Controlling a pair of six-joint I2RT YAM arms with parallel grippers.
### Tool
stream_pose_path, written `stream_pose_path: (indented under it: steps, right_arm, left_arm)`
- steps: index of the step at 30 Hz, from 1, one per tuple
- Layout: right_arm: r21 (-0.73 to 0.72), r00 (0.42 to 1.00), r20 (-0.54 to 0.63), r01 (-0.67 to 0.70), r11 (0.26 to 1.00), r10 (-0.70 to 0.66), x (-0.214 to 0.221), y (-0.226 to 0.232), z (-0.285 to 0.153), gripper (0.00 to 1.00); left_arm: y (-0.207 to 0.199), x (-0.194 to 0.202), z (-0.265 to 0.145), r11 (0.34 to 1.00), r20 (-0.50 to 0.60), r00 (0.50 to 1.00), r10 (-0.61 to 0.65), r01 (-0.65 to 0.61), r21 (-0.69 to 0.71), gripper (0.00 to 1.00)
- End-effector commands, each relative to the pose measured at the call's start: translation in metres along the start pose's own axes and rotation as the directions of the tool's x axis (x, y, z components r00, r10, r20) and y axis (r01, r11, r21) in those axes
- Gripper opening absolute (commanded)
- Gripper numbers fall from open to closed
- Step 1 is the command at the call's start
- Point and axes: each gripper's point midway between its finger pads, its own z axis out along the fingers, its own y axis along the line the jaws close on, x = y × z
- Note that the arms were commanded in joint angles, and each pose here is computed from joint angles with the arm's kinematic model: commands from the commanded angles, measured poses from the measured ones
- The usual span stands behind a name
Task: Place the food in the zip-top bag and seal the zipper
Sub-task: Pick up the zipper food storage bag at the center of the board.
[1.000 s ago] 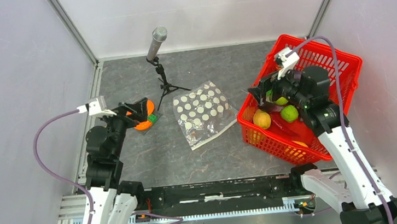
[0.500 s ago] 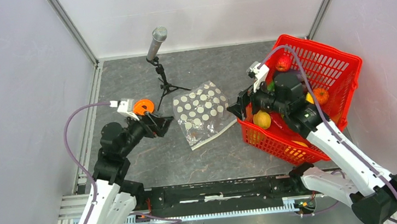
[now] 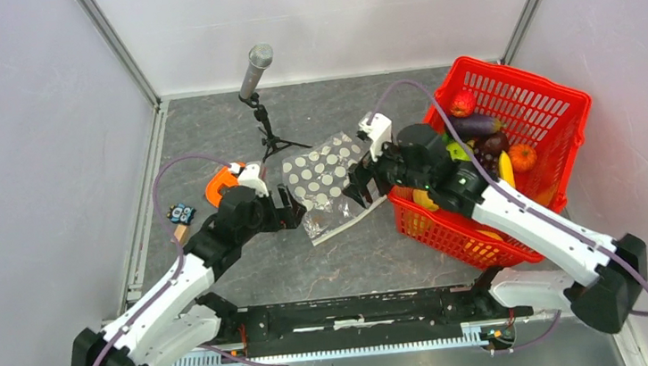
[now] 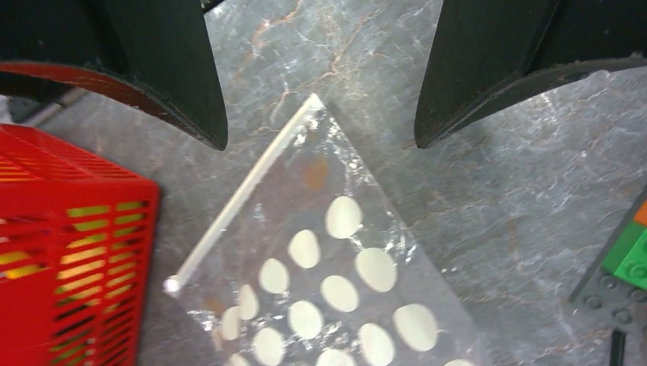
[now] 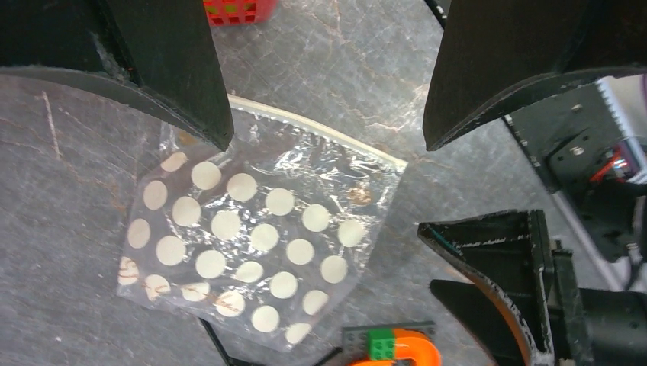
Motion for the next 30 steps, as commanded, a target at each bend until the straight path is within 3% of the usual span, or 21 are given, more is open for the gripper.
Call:
stream_pose_path:
  steps: [1, 5, 12, 24, 30]
  right_arm:
    - [0.211, 0.993, -0.108, 0.064, 0.975, -0.041, 0.006, -0.032, 0.006, 0.98]
    - [0.253, 0.992, -0.115, 0.074, 0.965, -0.046, 0.017, -0.039, 0.004, 0.98]
    - [0.164, 0.998, -0.043, 0.054, 0.985, -0.048, 0.008, -0.022, 0.004, 0.98]
    - [0.164, 0.999, -0.034, 0.04, 0.986, -0.034, 0.01, -0.021, 0.002, 0.98]
    - [0.164, 0.999, -0.035, 0.036, 0.986, -0.031, 0.01, -0.021, 0.003, 0.98]
  left_arm:
    - [0.008, -0.003, 0.018, 0.997, 0.007, 0.999, -0.046, 0.046, -0.069, 0.99]
    - [0.004, 0.013, 0.038, 0.995, -0.04, 0.995, -0.089, 0.088, -0.037, 0.97]
    - [0.002, 0.032, 0.071, 0.984, -0.077, 0.981, -0.177, 0.176, -0.019, 0.91]
    - [0.003, 0.034, 0.086, 0.981, -0.048, 0.98, -0.194, 0.195, 0.0, 0.41]
    - [0.007, 0.036, 0.086, 0.981, -0.042, 0.98, -0.195, 0.194, -0.014, 0.38]
